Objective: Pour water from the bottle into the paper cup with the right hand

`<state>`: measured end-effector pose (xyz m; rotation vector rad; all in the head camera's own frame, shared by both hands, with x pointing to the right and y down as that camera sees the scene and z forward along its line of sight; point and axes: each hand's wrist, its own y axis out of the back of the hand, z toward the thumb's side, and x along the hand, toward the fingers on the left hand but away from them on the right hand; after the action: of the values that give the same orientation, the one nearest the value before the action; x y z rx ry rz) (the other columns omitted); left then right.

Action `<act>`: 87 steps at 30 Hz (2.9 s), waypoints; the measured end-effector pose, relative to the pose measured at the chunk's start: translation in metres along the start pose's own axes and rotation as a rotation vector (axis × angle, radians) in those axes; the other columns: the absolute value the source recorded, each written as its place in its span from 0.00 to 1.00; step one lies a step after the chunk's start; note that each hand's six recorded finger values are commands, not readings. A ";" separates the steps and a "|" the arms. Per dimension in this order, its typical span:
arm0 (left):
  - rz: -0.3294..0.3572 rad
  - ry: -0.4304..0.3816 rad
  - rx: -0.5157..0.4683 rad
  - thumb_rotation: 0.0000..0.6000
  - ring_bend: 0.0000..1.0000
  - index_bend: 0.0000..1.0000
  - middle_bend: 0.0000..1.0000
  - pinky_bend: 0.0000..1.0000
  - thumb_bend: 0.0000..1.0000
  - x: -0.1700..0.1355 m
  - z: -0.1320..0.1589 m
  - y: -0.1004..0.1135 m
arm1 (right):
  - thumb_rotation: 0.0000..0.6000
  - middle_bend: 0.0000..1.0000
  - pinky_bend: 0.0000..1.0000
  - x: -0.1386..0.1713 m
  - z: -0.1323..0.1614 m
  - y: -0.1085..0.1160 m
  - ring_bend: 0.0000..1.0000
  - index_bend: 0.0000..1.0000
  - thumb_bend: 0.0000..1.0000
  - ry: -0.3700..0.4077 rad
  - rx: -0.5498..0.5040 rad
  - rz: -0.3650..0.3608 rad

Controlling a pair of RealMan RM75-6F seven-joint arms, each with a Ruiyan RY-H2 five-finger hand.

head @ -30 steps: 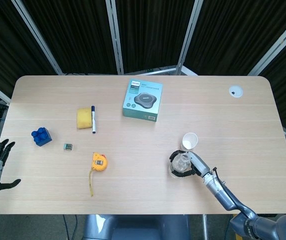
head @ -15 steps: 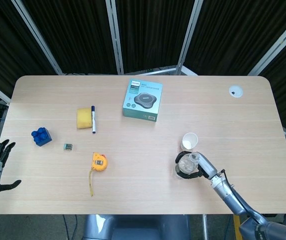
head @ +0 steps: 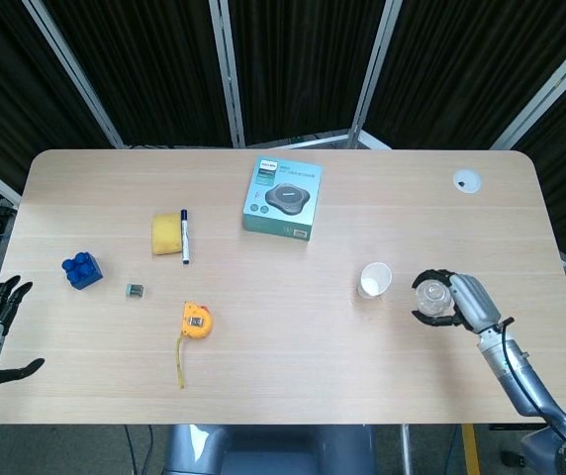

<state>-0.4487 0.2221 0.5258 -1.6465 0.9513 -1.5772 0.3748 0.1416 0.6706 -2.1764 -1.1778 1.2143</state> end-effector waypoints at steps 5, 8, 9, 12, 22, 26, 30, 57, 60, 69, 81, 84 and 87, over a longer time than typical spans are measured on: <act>0.028 0.006 0.015 1.00 0.00 0.00 0.00 0.00 0.00 0.000 0.000 0.003 | 1.00 0.52 0.44 -0.019 -0.013 0.007 0.39 0.44 0.55 -0.057 0.140 -0.024; 0.020 0.014 0.015 1.00 0.00 0.00 0.00 0.00 0.00 0.001 -0.002 0.002 | 1.00 0.52 0.45 -0.029 -0.017 0.005 0.39 0.44 0.55 -0.076 0.214 -0.029; 0.018 0.017 0.016 1.00 0.00 0.00 0.00 0.00 0.00 0.001 -0.002 0.001 | 1.00 0.52 0.45 -0.033 -0.018 0.003 0.39 0.44 0.55 -0.081 0.242 -0.031; 0.023 0.028 0.025 1.00 0.00 0.00 0.00 0.00 0.00 0.003 -0.005 0.001 | 1.00 0.53 0.45 -0.041 -0.020 0.001 0.39 0.44 0.56 -0.091 0.313 -0.033; 0.022 0.049 0.036 1.00 0.00 0.00 0.00 0.00 0.00 0.005 -0.008 -0.001 | 1.00 0.54 0.45 -0.058 -0.026 -0.005 0.40 0.46 0.56 -0.129 0.509 -0.027; 0.019 0.047 0.034 1.00 0.00 0.00 0.00 0.00 0.00 0.006 -0.007 -0.002 | 1.00 0.54 0.45 -0.060 -0.027 -0.006 0.40 0.46 0.56 -0.139 0.571 -0.029; 0.017 0.045 0.031 1.00 0.00 0.00 0.00 0.00 0.00 0.006 -0.007 -0.002 | 1.00 0.54 0.45 -0.062 -0.027 -0.008 0.41 0.46 0.57 -0.143 0.634 -0.025; 0.004 0.041 0.030 1.00 0.00 0.00 0.00 0.00 0.00 0.005 -0.007 -0.004 | 1.00 0.56 0.46 -0.073 -0.021 -0.004 0.43 0.46 0.59 -0.163 0.891 -0.052; 0.004 0.042 0.030 1.00 0.00 0.00 0.00 0.00 0.00 0.005 -0.007 -0.004 | 1.00 0.56 0.46 -0.074 -0.020 -0.003 0.43 0.46 0.59 -0.157 0.909 -0.056; 0.006 0.040 0.025 1.00 0.00 0.00 0.00 0.00 0.00 0.005 -0.007 -0.003 | 1.00 0.57 0.46 -0.076 -0.017 -0.001 0.44 0.46 0.59 -0.142 0.965 -0.065; 0.003 0.037 0.024 1.00 0.00 0.00 0.00 0.00 0.00 0.004 -0.006 -0.003 | 1.00 0.58 0.46 -0.078 -0.013 0.001 0.45 0.46 0.60 -0.101 1.036 -0.076; 0.001 0.037 0.023 1.00 0.00 0.00 0.00 0.00 0.00 0.004 -0.006 -0.004 | 1.00 0.58 0.46 -0.077 -0.015 0.000 0.45 0.46 0.60 -0.102 1.045 -0.074; -0.003 0.037 0.021 1.00 0.00 0.00 0.00 0.00 0.00 0.004 -0.006 -0.004 | 1.00 0.58 0.46 -0.077 -0.015 0.001 0.45 0.46 0.60 -0.101 1.062 -0.074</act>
<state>-0.4549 0.2207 0.5320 -1.6102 0.9491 -1.6195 0.3669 0.0796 0.7179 -1.2638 -0.4221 1.4539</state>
